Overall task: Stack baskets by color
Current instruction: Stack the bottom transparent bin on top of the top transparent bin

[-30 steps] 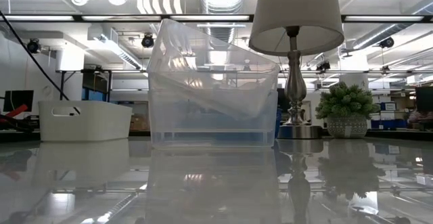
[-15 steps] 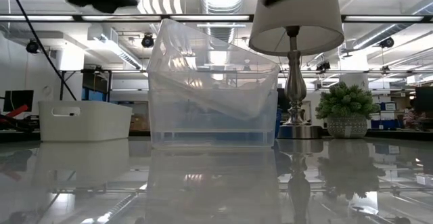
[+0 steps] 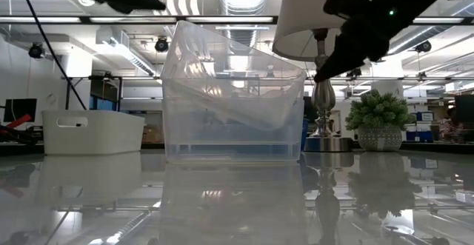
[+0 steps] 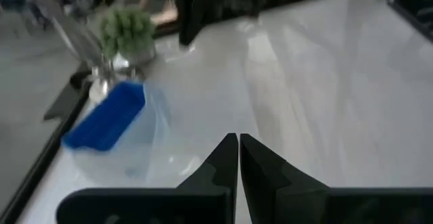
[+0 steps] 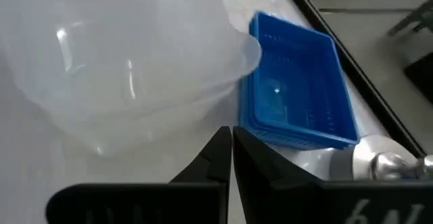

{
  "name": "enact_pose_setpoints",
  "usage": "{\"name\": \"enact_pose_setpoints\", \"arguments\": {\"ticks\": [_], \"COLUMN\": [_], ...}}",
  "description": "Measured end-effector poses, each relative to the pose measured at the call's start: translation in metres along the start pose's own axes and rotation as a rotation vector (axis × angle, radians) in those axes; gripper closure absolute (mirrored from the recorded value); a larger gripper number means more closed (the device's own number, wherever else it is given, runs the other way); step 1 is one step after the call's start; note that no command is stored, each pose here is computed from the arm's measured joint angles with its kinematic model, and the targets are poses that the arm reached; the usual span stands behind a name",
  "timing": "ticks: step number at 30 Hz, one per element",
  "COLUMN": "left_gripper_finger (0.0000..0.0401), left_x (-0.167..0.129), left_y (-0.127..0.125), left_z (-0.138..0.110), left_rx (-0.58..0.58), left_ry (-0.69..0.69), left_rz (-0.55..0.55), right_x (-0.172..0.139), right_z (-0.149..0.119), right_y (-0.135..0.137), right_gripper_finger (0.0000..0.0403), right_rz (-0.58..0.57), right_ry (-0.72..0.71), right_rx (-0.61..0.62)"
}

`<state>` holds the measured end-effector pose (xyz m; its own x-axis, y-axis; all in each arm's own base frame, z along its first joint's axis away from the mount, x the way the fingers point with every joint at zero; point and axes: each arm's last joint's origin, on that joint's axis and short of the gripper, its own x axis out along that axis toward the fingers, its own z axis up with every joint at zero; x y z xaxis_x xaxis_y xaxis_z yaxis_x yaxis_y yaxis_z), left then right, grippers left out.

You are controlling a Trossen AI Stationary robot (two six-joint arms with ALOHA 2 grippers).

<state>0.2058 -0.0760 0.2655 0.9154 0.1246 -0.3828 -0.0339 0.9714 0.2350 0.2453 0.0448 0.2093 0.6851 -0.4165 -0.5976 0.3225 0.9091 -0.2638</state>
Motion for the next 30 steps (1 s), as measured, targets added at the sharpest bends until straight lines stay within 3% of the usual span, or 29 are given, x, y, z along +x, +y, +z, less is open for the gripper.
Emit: {"name": "enact_pose_setpoints", "arguments": {"ticks": [4, 8, 17, 20, 30], "left_gripper_finger": [0.0401, 0.0379, 0.0231, 0.0198, 0.0201], "left_x": [0.006, 0.013, 0.056, 0.072, 0.110], "left_y": [0.000, -0.004, -0.010, -0.007, 0.004], "left_z": [0.023, 0.042, 0.064, 0.065, 0.064], "left_rx": [-0.004, 0.001, 0.077, 0.077, 0.123], "left_ry": [-0.051, 0.057, 0.163, 0.197, 0.461], "left_rz": [-0.012, -0.112, -0.056, -0.029, -0.049], "right_x": [-0.002, -0.011, -0.027, -0.032, -0.036], "right_z": [-0.001, 0.004, 0.009, 0.009, 0.003], "right_y": [-0.006, -0.011, -0.021, -0.023, -0.024], "right_gripper_finger": [0.0394, 0.0394, 0.0394, 0.0394, 0.0394], "right_rz": [0.007, 0.012, 0.026, 0.063, 0.106], "right_ry": [-0.072, -0.128, -0.188, -0.193, -0.151], "right_rx": [-0.016, -0.027, -0.055, -0.043, -0.022]}}
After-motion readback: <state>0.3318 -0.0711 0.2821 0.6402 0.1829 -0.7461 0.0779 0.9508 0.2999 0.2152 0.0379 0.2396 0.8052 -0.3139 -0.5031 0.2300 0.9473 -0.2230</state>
